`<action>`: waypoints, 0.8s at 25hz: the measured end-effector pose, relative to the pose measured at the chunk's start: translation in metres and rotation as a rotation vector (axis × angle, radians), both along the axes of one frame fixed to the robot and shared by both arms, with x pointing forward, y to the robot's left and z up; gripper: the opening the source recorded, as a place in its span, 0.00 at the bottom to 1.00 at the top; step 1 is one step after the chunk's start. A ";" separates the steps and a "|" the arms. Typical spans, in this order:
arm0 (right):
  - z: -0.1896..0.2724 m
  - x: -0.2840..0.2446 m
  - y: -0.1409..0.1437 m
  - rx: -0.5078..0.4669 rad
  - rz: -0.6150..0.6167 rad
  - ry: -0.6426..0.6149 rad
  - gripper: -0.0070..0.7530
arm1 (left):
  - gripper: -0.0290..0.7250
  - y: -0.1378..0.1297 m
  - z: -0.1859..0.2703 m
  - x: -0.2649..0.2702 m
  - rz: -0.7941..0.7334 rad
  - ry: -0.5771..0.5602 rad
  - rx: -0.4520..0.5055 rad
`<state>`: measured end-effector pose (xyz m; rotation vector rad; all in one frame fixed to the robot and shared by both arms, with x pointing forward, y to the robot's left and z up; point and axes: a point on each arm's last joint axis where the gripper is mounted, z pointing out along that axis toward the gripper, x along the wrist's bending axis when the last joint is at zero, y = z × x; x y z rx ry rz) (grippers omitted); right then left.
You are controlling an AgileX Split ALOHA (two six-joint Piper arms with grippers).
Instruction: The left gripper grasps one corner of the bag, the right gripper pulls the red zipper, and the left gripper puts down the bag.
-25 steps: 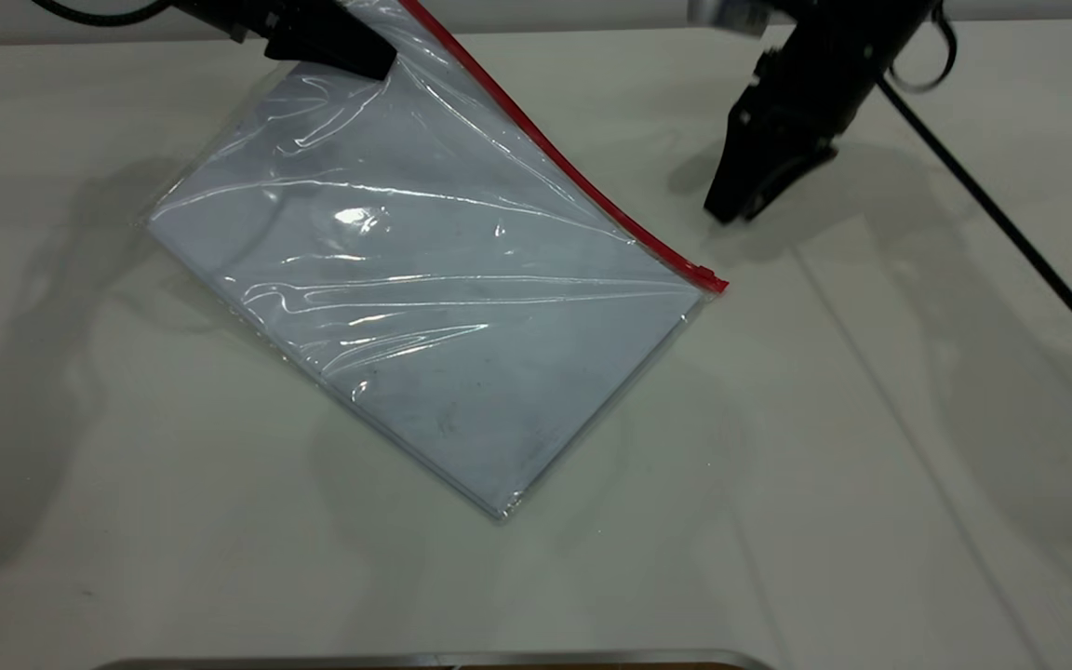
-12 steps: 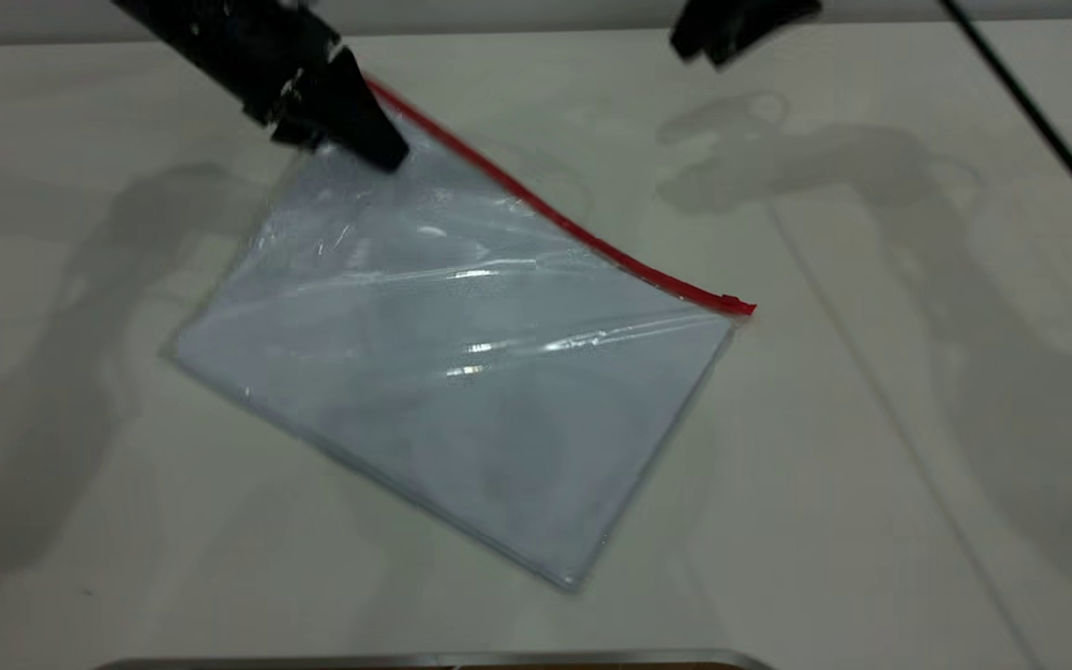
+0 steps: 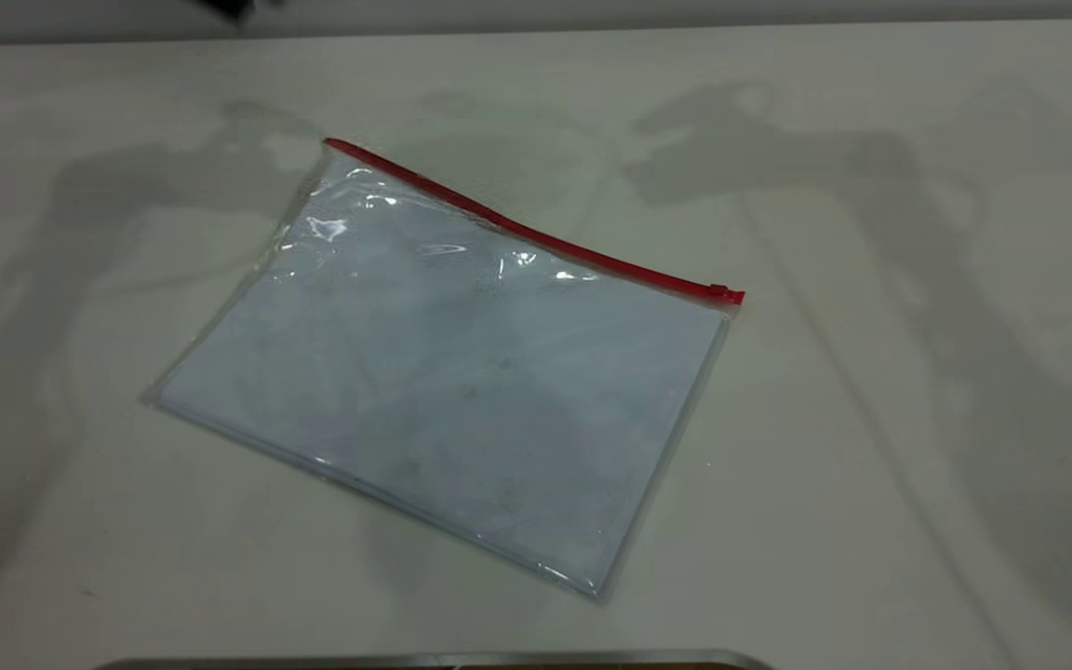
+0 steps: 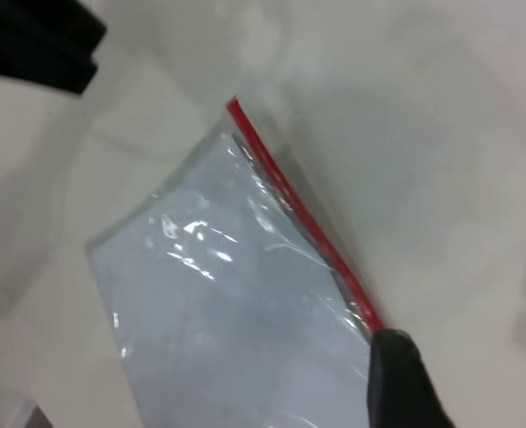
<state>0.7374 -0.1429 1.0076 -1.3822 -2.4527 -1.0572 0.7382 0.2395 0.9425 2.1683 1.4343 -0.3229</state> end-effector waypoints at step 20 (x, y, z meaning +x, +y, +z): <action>0.211 -0.101 -0.019 -0.063 -0.145 -0.387 0.53 | 0.71 0.012 0.237 -0.096 0.146 -0.417 0.069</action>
